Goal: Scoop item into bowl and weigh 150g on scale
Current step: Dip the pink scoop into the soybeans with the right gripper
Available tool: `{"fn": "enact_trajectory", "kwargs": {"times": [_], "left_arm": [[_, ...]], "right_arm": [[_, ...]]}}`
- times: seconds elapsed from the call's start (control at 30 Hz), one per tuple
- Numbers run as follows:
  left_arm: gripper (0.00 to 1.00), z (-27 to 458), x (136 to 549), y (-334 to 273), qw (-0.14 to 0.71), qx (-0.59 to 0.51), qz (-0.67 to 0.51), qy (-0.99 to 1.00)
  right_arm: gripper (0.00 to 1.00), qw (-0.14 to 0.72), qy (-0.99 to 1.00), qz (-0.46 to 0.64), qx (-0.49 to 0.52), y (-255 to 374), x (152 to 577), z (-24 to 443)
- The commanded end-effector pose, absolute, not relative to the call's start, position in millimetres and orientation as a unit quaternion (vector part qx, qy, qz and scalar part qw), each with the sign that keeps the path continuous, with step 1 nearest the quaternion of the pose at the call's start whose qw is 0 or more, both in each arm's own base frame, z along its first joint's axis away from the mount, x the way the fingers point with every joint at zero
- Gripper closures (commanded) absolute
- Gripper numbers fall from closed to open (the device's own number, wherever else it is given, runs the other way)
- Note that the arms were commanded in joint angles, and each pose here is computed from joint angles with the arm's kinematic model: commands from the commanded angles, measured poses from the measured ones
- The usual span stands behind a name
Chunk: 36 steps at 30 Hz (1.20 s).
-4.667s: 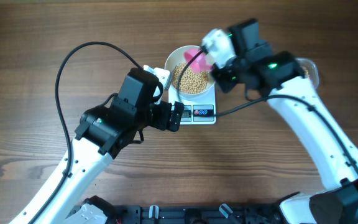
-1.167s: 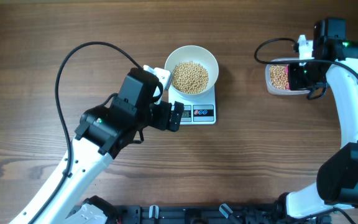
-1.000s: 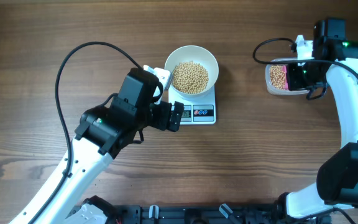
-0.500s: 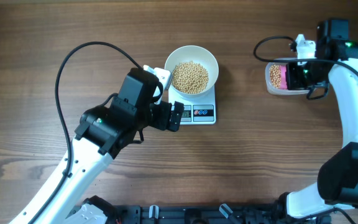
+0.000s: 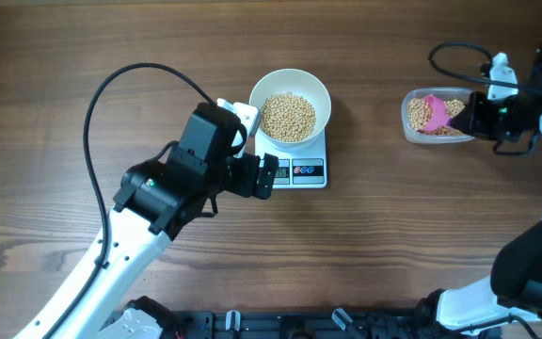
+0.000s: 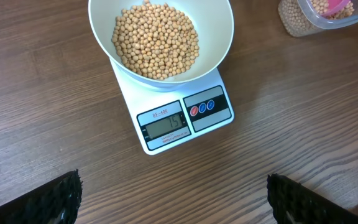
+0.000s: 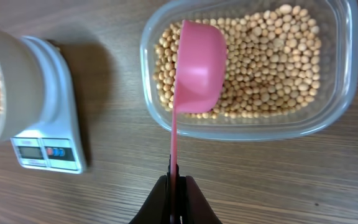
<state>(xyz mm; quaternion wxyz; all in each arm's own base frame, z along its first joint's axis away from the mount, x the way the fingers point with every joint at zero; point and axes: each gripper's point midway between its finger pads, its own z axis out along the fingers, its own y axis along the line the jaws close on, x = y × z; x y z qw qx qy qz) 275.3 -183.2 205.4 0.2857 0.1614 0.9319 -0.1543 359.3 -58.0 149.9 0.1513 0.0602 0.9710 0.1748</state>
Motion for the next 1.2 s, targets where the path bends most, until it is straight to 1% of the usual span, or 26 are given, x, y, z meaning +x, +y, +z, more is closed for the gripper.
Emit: {"fn": "enact_trajectory", "kwargs": {"times": [0.0, 0.43, 0.67, 1.0, 1.17], "left_arm": [[0.0, 206, 276, -181, 0.29, 0.156, -0.149, 0.932], [0.0, 206, 276, -181, 0.29, 0.156, -0.149, 0.932], [0.0, 206, 276, -181, 0.29, 0.156, -0.149, 0.932], [0.0, 206, 276, -181, 0.29, 0.156, -0.149, 0.932], [0.0, 206, 276, -181, 0.29, 0.156, -0.149, 0.932]], "right_arm": [[0.96, 0.157, 0.959, 0.228, 0.06, -50, 360, 152], [0.96, 0.138, 0.953, 0.251, 0.103, -63, 342, 129], [0.96, 0.17, 0.927, 0.308, 0.131, -70, 346, 144], [0.96, 0.212, 0.893, 0.349, 0.189, -104, 340, 158], [0.96, 0.243, 0.86, 0.395, 0.212, -114, 339, 175]]}}
